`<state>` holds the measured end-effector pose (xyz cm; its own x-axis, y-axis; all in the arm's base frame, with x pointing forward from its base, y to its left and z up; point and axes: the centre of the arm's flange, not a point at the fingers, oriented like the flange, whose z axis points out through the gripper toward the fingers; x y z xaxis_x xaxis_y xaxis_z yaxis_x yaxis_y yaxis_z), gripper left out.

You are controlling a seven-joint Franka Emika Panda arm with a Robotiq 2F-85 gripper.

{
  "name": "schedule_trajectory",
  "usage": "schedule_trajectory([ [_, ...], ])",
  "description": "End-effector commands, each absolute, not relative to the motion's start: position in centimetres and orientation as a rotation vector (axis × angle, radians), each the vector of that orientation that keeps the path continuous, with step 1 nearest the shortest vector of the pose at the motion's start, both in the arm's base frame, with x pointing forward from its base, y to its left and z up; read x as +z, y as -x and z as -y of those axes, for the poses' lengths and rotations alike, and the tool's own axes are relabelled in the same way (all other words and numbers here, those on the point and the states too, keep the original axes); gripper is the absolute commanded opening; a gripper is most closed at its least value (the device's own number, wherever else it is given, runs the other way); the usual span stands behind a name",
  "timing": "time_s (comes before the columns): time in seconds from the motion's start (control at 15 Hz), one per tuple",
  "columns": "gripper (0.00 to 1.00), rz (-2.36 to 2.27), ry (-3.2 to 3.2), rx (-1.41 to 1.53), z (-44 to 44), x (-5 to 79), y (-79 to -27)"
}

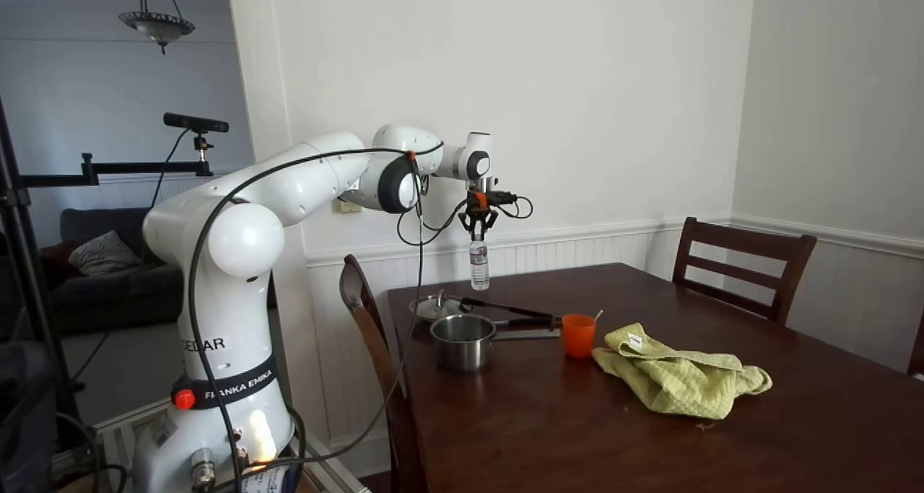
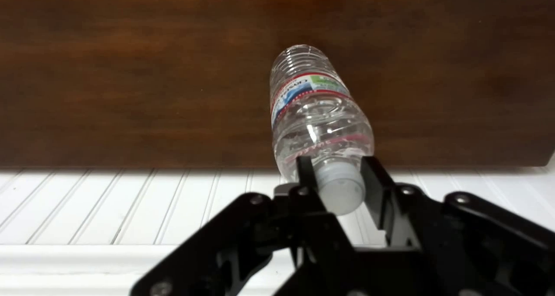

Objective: Move the bottle of water to the left

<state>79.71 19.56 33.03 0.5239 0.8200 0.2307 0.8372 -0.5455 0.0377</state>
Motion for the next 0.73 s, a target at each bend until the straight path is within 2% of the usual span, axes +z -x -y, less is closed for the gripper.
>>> schedule_trajectory([
  [0.0,0.57,1.463,2.675,-0.313,-20.9,34.9,-86.8],
  [0.07,0.58,1.466,2.675,-0.304,-20.8,34.9,-86.7],
  [0.47,0.99,1.513,2.743,-0.516,-17.8,43.9,-83.6],
  [0.53,1.0,1.539,2.734,-0.598,-17.1,46.1,-83.1],
  [0.6,1.0,1.48,2.725,-0.534,-17.5,41.7,-80.1],
  [0.67,0.94,1.482,2.727,-0.562,-17.3,43.2,-79.9],
])
